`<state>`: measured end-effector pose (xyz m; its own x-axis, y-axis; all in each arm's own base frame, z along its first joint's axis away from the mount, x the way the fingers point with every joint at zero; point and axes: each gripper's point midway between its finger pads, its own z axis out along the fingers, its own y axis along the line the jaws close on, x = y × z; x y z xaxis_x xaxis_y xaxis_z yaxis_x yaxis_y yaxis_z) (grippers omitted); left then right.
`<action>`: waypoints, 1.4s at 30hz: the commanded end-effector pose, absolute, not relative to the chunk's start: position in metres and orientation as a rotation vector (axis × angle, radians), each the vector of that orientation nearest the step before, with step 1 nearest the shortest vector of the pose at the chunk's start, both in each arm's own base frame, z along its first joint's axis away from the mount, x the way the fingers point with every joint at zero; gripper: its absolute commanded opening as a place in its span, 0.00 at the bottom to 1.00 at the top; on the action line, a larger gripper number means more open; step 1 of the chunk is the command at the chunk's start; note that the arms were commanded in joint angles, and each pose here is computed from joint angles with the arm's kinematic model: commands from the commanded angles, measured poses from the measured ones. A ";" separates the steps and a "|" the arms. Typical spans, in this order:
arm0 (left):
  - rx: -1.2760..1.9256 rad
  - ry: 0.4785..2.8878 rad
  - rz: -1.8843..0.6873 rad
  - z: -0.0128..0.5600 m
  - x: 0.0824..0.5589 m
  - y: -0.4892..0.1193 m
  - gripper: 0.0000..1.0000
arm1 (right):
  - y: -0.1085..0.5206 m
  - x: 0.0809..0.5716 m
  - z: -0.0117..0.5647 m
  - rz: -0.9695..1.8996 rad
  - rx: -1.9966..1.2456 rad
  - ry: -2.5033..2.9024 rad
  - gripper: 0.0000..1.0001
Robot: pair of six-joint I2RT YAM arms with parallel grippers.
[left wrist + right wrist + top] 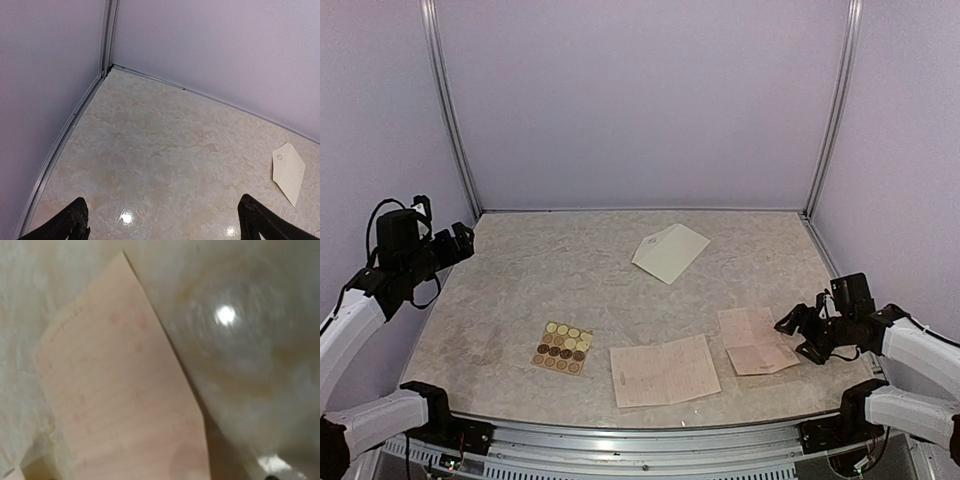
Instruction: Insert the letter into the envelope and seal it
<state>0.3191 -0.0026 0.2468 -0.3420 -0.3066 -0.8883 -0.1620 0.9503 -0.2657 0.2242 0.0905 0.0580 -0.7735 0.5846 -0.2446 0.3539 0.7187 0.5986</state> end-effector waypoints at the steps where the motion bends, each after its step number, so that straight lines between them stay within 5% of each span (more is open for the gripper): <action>1: -0.330 1.896 -0.146 0.257 0.318 -0.001 0.99 | 0.099 0.201 0.047 0.815 0.794 2.567 0.84; 16: -0.342 1.895 -0.129 0.256 0.317 0.003 0.99 | 0.126 0.190 0.042 0.995 0.741 2.638 0.63; 23: -0.345 1.897 -0.125 0.256 0.318 0.004 0.99 | 0.126 0.189 0.049 1.005 0.731 2.615 0.40; 29: -0.339 1.905 -0.127 0.253 0.319 0.002 0.99 | 0.127 0.195 0.062 1.037 0.698 2.556 0.00; 42: -0.085 1.909 -0.566 0.264 0.295 -0.137 0.99 | 0.147 0.284 0.180 0.881 0.175 2.405 0.00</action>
<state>0.3064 -0.0897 0.2504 -0.3973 -0.2520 -0.8824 0.0857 0.9472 -0.3090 0.2614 0.1347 0.1512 -0.8217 0.4599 -0.3367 0.0969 0.6949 0.7125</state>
